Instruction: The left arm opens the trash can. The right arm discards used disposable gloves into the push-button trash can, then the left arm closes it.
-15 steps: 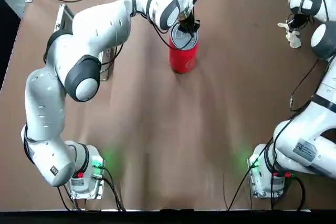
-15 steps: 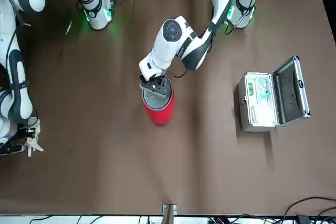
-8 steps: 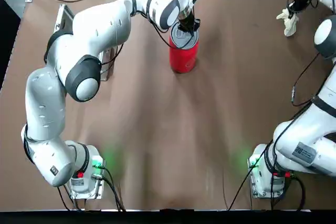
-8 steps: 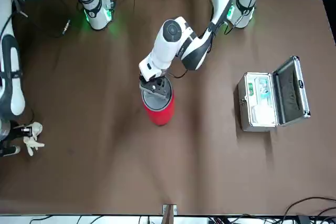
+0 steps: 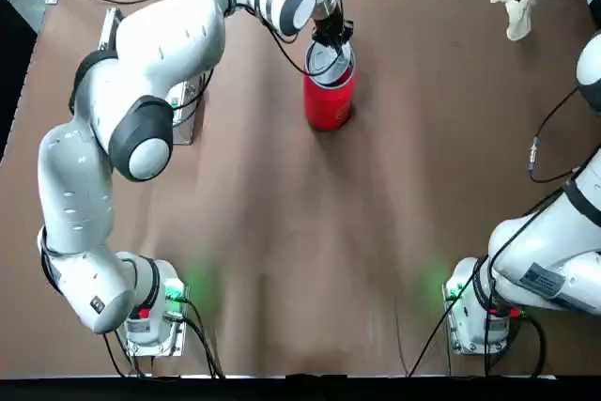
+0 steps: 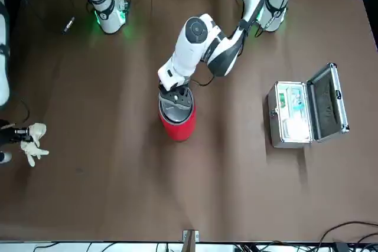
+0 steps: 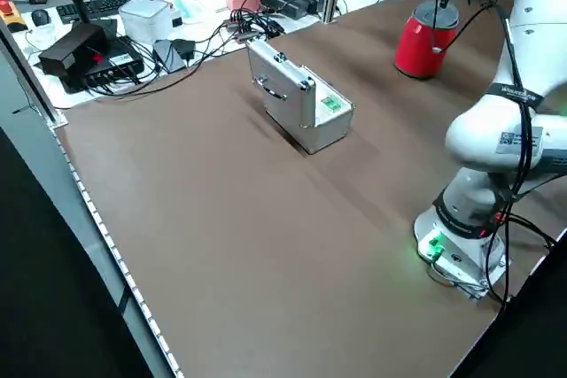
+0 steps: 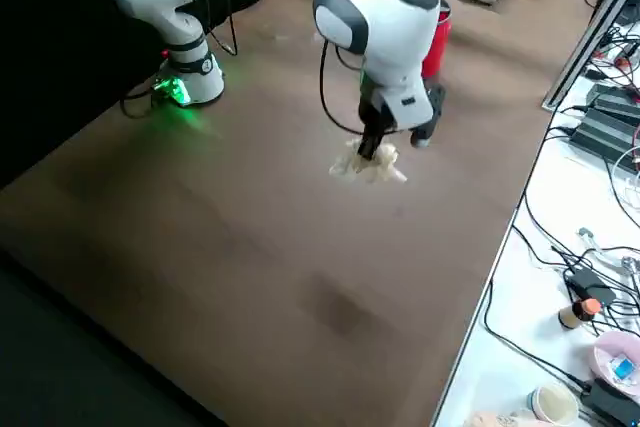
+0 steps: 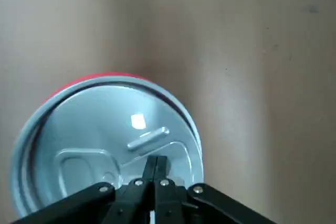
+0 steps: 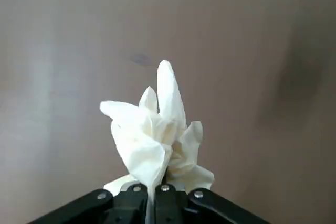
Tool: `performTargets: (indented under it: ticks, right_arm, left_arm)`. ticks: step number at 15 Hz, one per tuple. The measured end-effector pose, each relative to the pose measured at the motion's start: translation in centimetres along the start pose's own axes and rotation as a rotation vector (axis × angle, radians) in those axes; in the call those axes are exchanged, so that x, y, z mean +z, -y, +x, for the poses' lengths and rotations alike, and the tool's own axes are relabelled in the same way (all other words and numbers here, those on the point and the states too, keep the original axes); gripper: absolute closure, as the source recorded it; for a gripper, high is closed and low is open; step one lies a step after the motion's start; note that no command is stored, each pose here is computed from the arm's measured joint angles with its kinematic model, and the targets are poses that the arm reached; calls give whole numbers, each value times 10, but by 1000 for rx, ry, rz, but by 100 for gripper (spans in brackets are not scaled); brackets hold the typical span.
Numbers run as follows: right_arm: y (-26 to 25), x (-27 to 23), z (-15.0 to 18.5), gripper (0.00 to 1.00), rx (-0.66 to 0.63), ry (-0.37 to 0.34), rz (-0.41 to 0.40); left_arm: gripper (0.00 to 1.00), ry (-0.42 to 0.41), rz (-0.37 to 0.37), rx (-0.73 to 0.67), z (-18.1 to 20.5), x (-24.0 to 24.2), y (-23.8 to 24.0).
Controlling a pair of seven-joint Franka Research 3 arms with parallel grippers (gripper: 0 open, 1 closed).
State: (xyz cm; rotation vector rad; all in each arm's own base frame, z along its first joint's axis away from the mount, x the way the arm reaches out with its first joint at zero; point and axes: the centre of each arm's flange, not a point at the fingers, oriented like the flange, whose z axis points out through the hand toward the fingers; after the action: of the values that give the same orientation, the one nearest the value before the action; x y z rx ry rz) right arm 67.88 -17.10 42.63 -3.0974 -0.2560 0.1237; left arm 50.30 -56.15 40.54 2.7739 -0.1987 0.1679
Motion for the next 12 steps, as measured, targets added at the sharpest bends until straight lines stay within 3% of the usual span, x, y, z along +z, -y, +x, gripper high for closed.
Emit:
performTargets:
  ticks: [2,6,7,12]
  right_arm:
    - [26,-24,-2,97,39,-18,77]
    - [85,-28,5,97,95,54,106]
    - [110,-29,11,97,102,59,116]
    - [213,-36,19,97,114,118,350]
  left_arm:
    - [99,2,13,-16,8,-23,8]
    - [99,6,29,-34,17,-50,19]
    - [94,10,36,-43,21,-57,25]
    - [81,40,86,-93,37,-102,60]
